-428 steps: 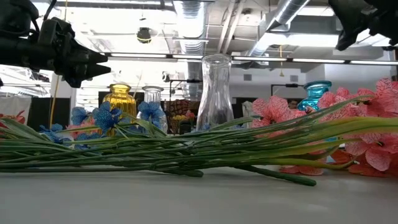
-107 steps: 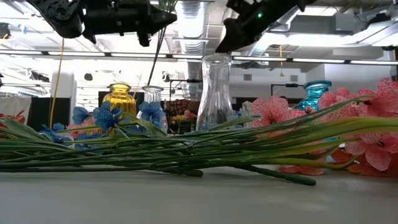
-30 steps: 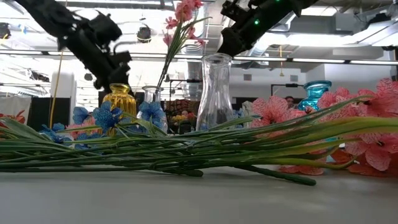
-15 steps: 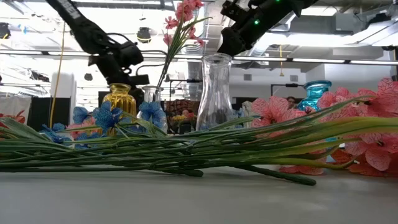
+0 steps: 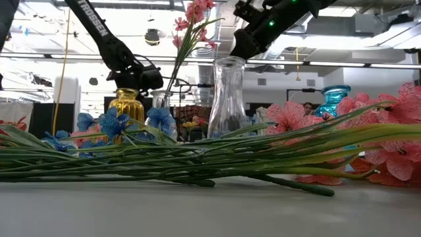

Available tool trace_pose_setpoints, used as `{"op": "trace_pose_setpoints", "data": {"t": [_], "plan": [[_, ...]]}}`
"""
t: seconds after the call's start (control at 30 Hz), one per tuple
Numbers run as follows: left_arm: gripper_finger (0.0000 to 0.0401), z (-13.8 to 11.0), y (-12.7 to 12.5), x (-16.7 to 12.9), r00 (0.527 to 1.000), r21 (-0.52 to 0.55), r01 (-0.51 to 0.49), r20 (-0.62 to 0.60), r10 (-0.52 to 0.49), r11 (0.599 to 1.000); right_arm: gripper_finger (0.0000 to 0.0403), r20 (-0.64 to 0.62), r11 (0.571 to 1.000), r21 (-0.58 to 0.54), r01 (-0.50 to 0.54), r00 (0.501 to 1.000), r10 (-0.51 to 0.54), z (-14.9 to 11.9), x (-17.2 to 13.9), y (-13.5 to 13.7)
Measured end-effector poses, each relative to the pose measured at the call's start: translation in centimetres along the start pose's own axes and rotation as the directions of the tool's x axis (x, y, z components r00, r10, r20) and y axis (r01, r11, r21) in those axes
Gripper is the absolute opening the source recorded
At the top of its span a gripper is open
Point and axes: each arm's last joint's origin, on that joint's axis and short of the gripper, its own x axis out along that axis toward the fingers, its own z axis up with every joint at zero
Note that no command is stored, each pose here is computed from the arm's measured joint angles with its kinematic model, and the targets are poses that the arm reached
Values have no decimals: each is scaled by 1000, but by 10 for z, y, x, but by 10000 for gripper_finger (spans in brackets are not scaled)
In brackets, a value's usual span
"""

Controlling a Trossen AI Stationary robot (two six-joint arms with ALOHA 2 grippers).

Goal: Sort flowers into vase by color
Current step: Put the top pink flowers into the top transparent vase

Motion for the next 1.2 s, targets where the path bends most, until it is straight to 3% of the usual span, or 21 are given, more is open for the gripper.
{"op": "trace_pose_setpoints", "data": {"t": [0.3, 0.97, 1.2], "plan": [[174, -4, 2, 5, 999, 32, -18, -46, 19, 999, 219, -1, 1000, -3, 0, 1000, 0, 0, 0, 0], [11, -10, -2, 4, 993, 37, 92, -80, -89, 995, 219, -2, 1000, -3, -1, 1000, 1, 0, 0, 0], [4, -10, -2, 4, 993, 27, 93, -78, -90, 995, 219, -2, 1000, -3, -1, 1000, 1, 0, 0, 0]]}}
